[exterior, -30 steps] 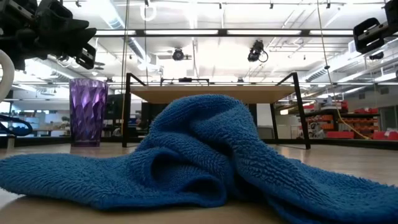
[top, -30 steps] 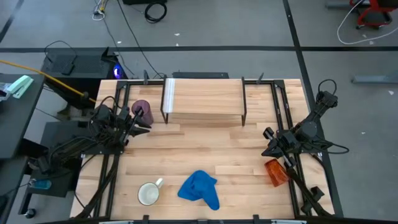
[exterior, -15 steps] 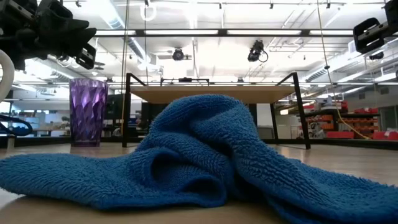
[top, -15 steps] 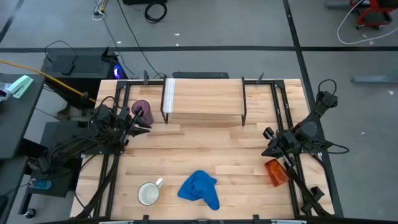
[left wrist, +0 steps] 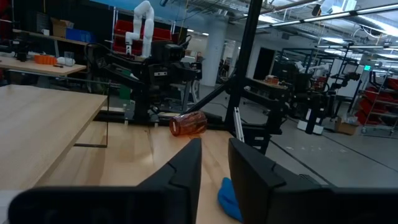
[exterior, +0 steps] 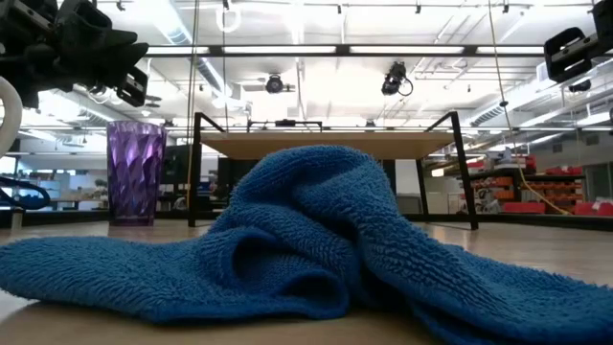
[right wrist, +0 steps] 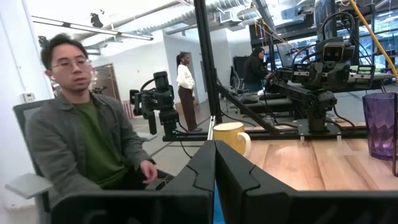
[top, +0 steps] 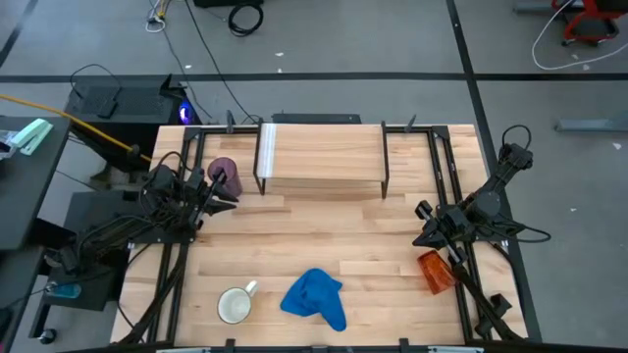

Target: Stack small to large cups/mugs on shelf

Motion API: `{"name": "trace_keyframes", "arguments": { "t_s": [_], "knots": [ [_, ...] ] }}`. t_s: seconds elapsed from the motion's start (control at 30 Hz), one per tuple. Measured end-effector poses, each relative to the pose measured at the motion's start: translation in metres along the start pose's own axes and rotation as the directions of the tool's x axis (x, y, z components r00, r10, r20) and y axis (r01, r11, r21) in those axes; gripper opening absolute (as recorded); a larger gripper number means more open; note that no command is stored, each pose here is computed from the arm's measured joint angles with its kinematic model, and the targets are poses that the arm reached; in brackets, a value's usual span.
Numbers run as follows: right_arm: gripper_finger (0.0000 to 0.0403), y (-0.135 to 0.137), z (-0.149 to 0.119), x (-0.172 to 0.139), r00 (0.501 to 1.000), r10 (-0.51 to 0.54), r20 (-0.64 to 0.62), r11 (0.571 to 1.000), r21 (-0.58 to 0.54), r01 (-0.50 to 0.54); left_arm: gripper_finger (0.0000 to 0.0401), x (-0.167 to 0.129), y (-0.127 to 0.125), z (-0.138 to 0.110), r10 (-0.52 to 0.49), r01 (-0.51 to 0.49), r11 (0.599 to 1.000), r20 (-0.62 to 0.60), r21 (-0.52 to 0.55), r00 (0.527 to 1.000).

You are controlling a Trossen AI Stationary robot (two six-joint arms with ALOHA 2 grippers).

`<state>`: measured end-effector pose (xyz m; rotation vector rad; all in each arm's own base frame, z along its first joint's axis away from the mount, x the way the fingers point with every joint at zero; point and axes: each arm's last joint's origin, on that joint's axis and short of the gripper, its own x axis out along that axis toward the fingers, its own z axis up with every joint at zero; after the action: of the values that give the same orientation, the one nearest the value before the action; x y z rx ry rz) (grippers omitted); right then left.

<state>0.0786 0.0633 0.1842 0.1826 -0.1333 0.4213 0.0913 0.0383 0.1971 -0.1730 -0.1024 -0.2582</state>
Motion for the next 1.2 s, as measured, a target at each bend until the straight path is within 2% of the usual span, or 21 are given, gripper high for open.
{"name": "trace_keyframes", "arguments": {
  "t_s": [1.2],
  "knots": [
    [0.0014, 0.0000, 0.0000, 0.0000, 1.000, 0.000, 0.000, 1.000, 0.000, 0.000, 0.0090, 0.0000, 0.0000, 0.0001, 0.000, 0.000, 1.000, 0.001, 0.001, 1.000]
  ]
}}
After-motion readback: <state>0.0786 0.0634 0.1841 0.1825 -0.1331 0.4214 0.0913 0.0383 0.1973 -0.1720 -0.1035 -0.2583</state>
